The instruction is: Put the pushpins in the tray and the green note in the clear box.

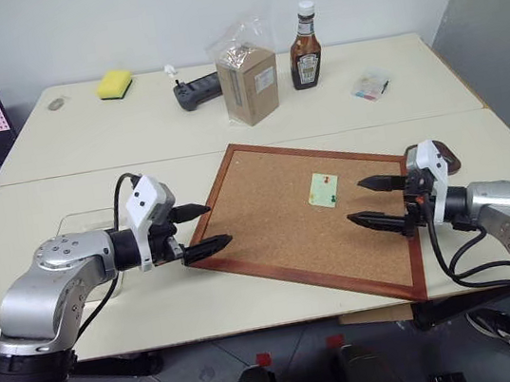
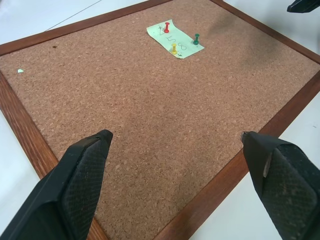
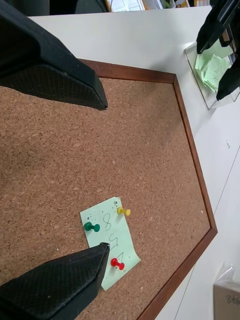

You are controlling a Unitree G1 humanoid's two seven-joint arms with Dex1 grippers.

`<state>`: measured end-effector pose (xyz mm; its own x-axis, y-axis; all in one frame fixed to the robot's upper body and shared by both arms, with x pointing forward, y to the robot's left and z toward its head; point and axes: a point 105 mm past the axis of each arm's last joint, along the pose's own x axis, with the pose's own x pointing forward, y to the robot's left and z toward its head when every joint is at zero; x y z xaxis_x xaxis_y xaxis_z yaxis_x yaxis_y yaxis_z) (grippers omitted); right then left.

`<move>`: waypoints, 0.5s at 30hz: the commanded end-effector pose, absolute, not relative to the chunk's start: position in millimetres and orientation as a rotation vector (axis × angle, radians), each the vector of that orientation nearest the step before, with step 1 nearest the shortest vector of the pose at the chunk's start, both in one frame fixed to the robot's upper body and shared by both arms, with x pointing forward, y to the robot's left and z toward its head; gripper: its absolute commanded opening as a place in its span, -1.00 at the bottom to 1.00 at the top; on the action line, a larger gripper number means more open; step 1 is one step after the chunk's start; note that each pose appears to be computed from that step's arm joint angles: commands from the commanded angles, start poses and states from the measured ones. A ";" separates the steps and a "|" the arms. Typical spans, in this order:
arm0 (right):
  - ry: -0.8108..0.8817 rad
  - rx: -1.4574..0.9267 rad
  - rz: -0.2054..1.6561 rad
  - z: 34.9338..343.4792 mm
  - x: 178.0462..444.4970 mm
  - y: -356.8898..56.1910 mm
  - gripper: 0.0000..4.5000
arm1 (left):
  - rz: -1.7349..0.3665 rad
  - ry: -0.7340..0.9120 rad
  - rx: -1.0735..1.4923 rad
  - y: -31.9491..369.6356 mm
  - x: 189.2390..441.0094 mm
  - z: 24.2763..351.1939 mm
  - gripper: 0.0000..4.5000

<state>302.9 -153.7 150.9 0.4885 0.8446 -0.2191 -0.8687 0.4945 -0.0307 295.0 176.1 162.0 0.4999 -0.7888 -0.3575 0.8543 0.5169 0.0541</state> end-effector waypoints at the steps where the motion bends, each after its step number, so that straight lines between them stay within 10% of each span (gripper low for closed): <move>1: 0.153 -0.171 1.047 157.2 301.7 -156.2 1.00 | -1.016 0.262 0.275 173.8 295.5 171.8 0.96; 15: 0.146 -0.172 1.038 158.2 303.5 -157.9 1.00 | -1.023 0.260 0.247 172.1 296.8 174.5 0.96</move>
